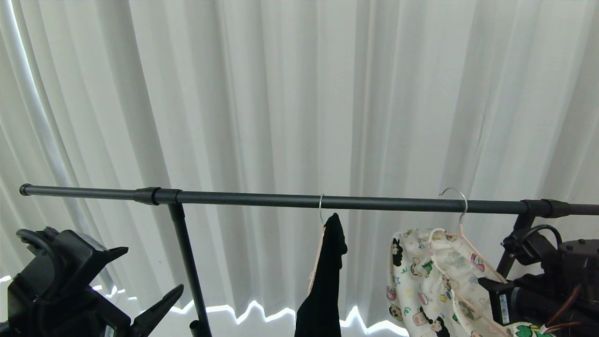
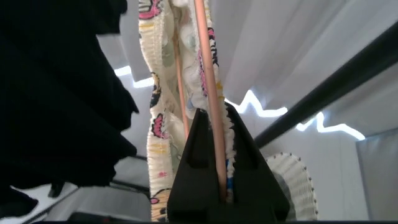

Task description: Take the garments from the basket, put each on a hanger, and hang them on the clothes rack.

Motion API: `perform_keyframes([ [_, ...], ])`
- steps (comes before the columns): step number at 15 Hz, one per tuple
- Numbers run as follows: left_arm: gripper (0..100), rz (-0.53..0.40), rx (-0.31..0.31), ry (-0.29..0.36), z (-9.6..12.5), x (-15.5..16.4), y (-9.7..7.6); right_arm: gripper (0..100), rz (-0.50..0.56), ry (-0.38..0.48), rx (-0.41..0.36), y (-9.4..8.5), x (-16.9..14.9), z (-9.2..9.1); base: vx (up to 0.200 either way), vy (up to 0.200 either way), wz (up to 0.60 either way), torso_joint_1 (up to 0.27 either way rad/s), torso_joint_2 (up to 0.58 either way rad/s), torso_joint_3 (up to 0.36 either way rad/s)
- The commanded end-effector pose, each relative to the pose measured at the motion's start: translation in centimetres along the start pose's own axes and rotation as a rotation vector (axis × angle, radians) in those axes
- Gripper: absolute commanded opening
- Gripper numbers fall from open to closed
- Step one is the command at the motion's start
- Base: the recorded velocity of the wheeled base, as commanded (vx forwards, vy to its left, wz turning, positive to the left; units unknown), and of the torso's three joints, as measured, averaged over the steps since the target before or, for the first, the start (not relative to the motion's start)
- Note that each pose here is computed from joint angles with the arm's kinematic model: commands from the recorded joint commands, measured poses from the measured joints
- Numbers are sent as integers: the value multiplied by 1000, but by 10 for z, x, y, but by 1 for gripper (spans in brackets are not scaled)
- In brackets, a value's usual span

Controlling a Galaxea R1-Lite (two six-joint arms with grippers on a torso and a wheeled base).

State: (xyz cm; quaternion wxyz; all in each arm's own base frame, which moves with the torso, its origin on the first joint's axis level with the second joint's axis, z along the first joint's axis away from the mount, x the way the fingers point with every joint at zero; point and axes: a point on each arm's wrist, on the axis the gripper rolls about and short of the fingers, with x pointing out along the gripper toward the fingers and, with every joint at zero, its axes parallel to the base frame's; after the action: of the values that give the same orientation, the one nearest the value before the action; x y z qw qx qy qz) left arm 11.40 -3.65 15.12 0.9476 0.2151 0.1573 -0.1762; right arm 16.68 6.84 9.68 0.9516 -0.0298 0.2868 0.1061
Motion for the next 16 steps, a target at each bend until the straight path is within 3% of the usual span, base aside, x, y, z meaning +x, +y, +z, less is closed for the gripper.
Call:
perform_keyframes([
  [1, 100, -1, 4, 3, 0, 1, 0, 0, -4, 40, 0, -1, 0, -10, 0, 0, 0, 0, 0, 0],
  [7, 100, 0, 4, -1, 0, 0, 0, 0, 3, -5, 4, 2, 10, 6, 0, 0, 0, 0, 0, 0],
  [14, 100, 1, 1, -3, 0, 0, 0, 0, 39, -7, -19, 11, 7, 5, 0, 0, 0, 0, 0, 0],
  [15, 100, 0, -2, -1, 0, 0, 0, 100, 38, -8, -19, 11, 7, 5, 0, 0, 0, 0, 0, 0],
  [16, 100, 0, -4, -1, 0, 0, 0, 100, 36, -12, -22, 11, 7, 5, 0, 0, 0, 0, 0, 0],
])
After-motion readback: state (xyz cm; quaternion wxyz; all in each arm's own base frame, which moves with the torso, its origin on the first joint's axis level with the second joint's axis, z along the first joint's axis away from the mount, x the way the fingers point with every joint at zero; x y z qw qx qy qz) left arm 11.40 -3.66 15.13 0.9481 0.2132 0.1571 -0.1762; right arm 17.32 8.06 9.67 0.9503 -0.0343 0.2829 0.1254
